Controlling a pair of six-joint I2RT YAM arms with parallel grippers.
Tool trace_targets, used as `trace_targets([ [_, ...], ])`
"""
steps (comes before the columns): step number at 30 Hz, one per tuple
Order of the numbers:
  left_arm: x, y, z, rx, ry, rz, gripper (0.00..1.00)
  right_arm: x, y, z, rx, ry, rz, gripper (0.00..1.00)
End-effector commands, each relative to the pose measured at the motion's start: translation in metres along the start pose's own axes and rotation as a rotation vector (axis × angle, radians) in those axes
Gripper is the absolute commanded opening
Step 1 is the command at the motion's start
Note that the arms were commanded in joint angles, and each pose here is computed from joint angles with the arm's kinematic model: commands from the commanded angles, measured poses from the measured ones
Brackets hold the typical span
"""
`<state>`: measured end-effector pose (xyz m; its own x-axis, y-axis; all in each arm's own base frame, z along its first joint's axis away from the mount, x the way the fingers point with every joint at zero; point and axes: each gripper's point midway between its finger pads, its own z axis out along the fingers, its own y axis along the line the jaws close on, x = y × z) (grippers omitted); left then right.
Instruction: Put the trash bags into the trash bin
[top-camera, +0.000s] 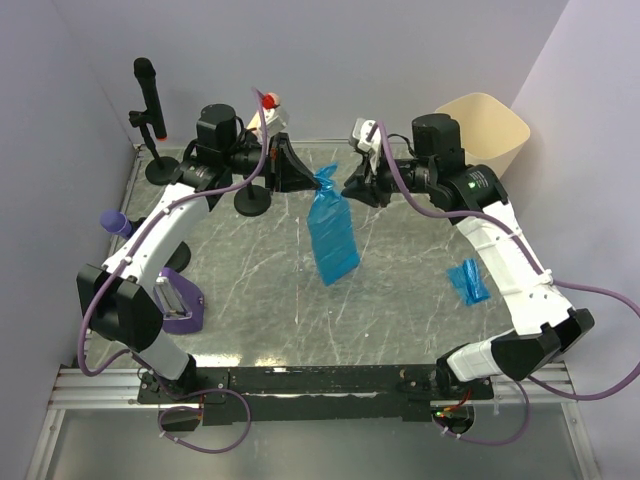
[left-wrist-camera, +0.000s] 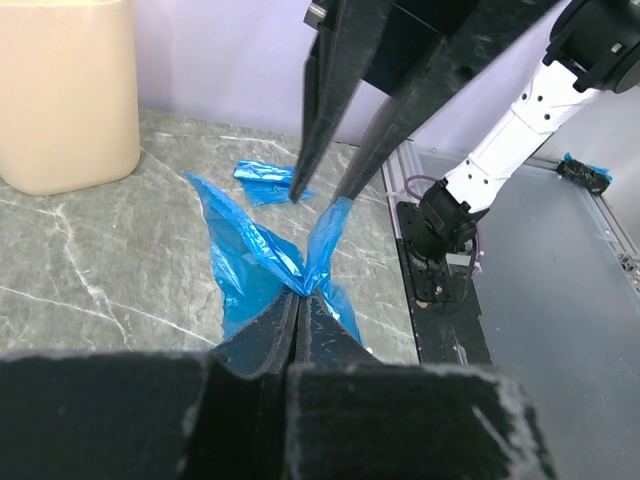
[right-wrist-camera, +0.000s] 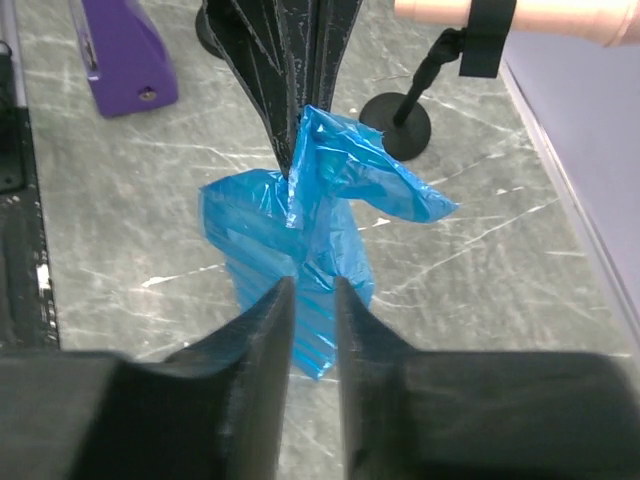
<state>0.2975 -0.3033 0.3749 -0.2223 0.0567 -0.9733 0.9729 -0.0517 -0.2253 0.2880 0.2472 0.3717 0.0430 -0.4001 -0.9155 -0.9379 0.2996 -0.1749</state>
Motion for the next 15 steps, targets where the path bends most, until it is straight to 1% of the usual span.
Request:
trace_targets([
  [1, -0.018, -0.009, -0.002, 0.025, -0.021, 0.046, 0.01, -0.014, 0.012, 0.0, -0.048, -0.05, -0.015, 0.39],
  [4, -0.021, -0.01, -0.001, 0.038, -0.025, 0.041, 0.01, -0.015, 0.011, 0.01, -0.055, -0.045, -0.032, 0.43],
  [9, -0.02, -0.012, -0.001, 0.042, -0.023, 0.038, 0.01, -0.027, 0.003, 0.023, -0.064, -0.062, -0.041, 0.42],
  [11, -0.02, -0.012, -0.001, 0.042, -0.022, 0.035, 0.01, -0.028, -0.001, 0.028, -0.058, -0.06, -0.043, 0.37],
  [15, -0.019, -0.011, -0.002, 0.037, -0.019, 0.039, 0.01, -0.03, -0.006, 0.03, -0.041, -0.059, -0.047, 0.17],
])
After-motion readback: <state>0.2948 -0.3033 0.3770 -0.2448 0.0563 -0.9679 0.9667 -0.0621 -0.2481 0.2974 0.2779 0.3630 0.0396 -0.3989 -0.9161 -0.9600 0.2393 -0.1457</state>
